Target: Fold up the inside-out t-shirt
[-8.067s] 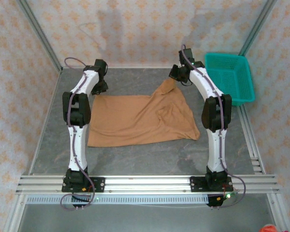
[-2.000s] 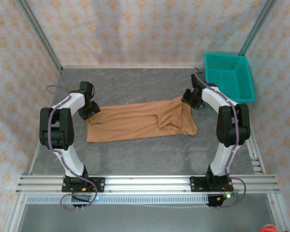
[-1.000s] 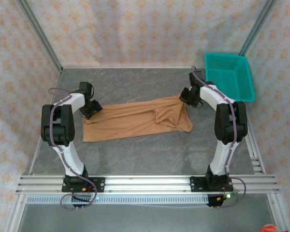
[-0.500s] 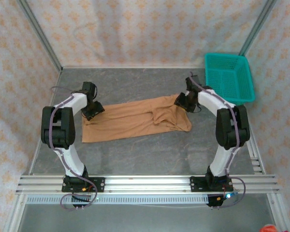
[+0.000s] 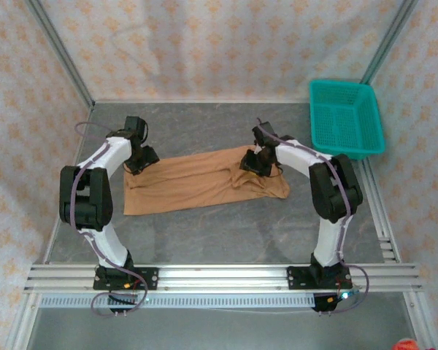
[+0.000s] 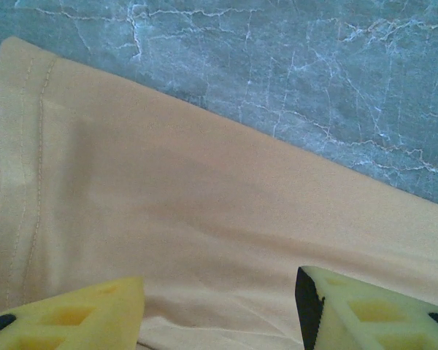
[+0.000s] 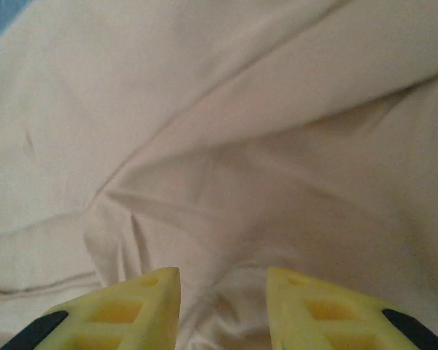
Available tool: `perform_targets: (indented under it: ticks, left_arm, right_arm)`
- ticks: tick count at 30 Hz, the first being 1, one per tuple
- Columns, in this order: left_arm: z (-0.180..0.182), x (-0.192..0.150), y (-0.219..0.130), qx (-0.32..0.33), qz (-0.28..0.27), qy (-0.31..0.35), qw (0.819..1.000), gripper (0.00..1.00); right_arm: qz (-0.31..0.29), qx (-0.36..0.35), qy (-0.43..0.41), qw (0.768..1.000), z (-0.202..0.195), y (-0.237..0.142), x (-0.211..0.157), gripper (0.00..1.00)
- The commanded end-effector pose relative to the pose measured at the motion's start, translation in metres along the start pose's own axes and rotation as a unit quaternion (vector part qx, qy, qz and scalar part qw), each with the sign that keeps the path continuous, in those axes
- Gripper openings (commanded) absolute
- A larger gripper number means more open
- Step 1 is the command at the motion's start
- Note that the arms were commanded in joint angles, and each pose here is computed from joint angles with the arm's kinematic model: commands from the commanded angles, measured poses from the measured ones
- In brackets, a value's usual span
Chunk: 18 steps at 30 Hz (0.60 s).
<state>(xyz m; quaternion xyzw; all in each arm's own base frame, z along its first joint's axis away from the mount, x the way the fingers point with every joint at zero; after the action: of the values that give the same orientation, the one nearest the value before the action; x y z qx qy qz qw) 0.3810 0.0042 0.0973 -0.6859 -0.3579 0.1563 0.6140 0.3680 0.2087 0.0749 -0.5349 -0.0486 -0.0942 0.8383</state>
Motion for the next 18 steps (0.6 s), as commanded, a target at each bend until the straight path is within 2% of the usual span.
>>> perform_targets:
  ticks: [1, 6, 11, 14, 18]
  left_arm:
    - [0.004, 0.0, -0.003, 0.019, -0.003, 0.007, 1.0, 0.58]
    - [0.002, 0.001, -0.006, 0.014, -0.005, 0.006, 1.0, 0.58]
    - [0.001, 0.003, -0.011, 0.012, -0.011, 0.008, 1.0, 0.59]
    - [0.001, 0.002, -0.01, 0.011, -0.008, 0.009, 1.0, 0.59]
    - [-0.002, -0.003, -0.007, -0.001, 0.003, 0.009, 1.0, 0.59]
  right_arm:
    - [0.013, -0.007, -0.015, 1.0, 0.001, -0.002, -0.027, 0.36]
    - [0.016, -0.015, -0.006, 1.0, -0.008, 0.0, -0.04, 0.37]
    - [-0.008, -0.03, -0.023, 0.999, -0.003, -0.021, -0.028, 0.41]
    - [-0.037, -0.065, -0.033, 0.997, -0.01, -0.043, -0.014, 0.51]
    - [-0.09, -0.118, -0.006, 0.989, -0.048, -0.063, 0.01, 0.82]
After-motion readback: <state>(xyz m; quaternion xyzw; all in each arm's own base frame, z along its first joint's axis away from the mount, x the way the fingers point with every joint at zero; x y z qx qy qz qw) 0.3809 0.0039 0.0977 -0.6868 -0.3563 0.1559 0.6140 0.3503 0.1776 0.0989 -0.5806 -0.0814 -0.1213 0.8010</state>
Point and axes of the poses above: each hand's point on the last joint's axis, 136 mm out from that joint toward the fingers, its own y axis out along the fingers, its own z axis along the line the jaws close on, x = y × z, the point moved 3 cm from there along -y, back along the fingers, and after that the axes turned 7 degrees about -y, right-handed, at the moved point
